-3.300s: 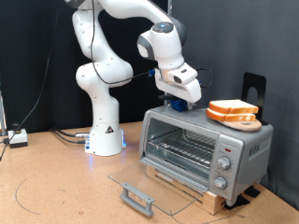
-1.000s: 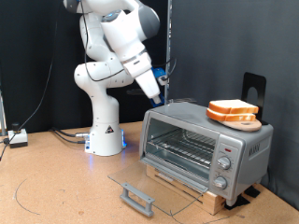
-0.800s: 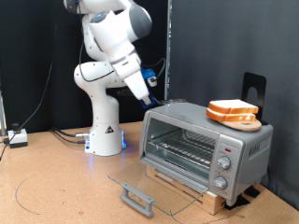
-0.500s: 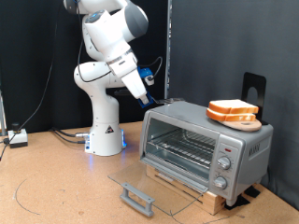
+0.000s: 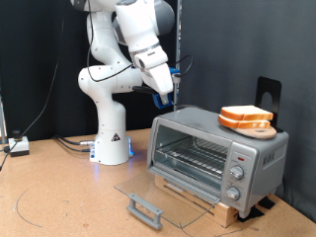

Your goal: Make a piece of toast with the oven

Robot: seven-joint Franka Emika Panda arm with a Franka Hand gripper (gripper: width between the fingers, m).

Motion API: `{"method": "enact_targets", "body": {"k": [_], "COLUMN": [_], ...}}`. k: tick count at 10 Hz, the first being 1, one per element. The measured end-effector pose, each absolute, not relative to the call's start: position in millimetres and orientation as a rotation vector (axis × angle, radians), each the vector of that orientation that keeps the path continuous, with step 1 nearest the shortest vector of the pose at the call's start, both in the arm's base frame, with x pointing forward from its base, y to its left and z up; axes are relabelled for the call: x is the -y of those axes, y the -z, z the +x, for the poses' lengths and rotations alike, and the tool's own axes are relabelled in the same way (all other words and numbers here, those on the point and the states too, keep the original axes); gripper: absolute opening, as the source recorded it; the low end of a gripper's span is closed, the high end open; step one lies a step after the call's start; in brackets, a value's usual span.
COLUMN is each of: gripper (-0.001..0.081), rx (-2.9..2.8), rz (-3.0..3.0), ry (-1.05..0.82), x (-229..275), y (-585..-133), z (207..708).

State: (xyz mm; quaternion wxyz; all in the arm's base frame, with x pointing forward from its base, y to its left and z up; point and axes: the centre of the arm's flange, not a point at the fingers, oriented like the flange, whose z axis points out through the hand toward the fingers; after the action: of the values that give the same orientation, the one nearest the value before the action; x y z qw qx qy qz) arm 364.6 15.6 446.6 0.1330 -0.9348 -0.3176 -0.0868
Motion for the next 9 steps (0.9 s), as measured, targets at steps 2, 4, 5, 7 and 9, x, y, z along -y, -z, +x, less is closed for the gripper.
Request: {"method": "enact_targets", "body": {"k": [2,4,5,7,9], "gripper": [0.0395,0.0395,0.0395,0.0395,0.0395], "rx": [0.914,0.913,0.922,0.939,0.95], "rz": [-2.72,-2.721,-2.721,-2.716,-2.711], "ry": [0.22,0.257,0.27,0.282,0.267], "x": [-16,-20,-25,-37,-50], "y": [-442,-440,-439,-437,-434], "z": [375,377,378,381,381]}}
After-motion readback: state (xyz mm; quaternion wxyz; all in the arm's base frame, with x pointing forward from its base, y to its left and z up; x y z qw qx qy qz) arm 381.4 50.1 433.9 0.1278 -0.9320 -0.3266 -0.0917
